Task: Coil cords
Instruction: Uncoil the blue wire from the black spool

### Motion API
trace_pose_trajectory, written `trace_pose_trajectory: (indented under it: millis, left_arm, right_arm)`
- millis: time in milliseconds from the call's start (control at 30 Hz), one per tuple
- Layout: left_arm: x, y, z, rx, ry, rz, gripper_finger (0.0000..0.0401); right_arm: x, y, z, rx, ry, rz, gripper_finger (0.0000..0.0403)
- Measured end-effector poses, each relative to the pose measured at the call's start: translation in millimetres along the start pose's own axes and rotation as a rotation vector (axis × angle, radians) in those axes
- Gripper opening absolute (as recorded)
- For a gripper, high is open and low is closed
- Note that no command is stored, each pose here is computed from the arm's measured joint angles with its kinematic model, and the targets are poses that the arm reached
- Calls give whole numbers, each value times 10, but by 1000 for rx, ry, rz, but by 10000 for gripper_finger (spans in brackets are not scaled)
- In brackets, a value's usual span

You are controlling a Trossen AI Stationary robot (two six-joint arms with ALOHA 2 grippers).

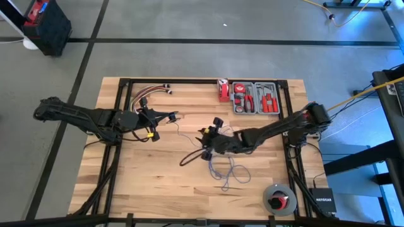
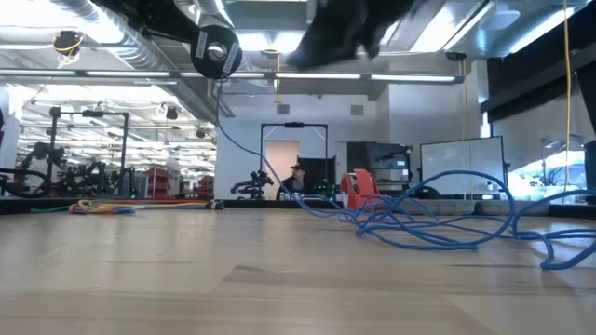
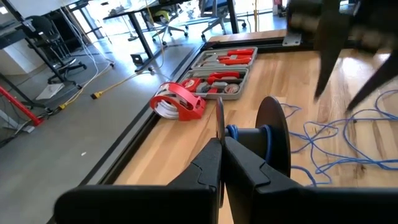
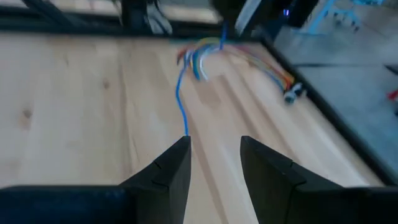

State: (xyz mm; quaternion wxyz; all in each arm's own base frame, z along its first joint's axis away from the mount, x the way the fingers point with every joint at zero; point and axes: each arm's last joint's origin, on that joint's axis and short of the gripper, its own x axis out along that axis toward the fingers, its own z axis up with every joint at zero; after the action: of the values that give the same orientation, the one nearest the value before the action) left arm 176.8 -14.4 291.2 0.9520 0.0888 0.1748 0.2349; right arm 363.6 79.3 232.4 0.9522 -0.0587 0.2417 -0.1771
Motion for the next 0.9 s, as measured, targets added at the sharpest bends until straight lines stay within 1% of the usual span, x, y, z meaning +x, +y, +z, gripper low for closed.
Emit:
trace_pose_trajectory:
  millis: [133, 267, 333, 467, 533, 600, 667, 767, 833, 900]
  left_arm:
    - [0, 0, 1, 1, -1, 0, 5]
    - [0, 0, 1, 1, -1, 0, 5]
    - [0, 0, 1, 2, -1, 0, 5]
    - [0, 0, 3, 1, -2, 0, 5]
    - [-1, -1, 3, 2, -3, -1, 5]
    - [-1, -1, 2, 2, -2, -1, 5]
    - [-1, -1, 2, 2, -2, -1, 5]
    - [-1, -1, 2, 3, -1, -1, 5]
    - [-1, -1, 2, 7, -1, -1, 5]
    - [-1, 0, 3, 13, -2, 0, 5]
  right_arm:
    - [-277, -73, 164, 19, -39, 9, 143]
    - [-322, -96, 198, 61, -46, 27, 143]
    - [-217, -51, 163, 64, -48, 64, 143]
    - [163, 57, 39, 52, -93, 132, 143]
    - [346, 101, -34, 66, -135, 126, 143]
    - [463, 118, -97, 64, -154, 109, 143]
    - [529, 102, -129, 55, -160, 77, 143]
    - [543, 83, -152, 37, -144, 18, 143]
    - [557, 63, -154, 32, -141, 17, 143]
    - [563, 63, -129, 50, -162, 78, 143]
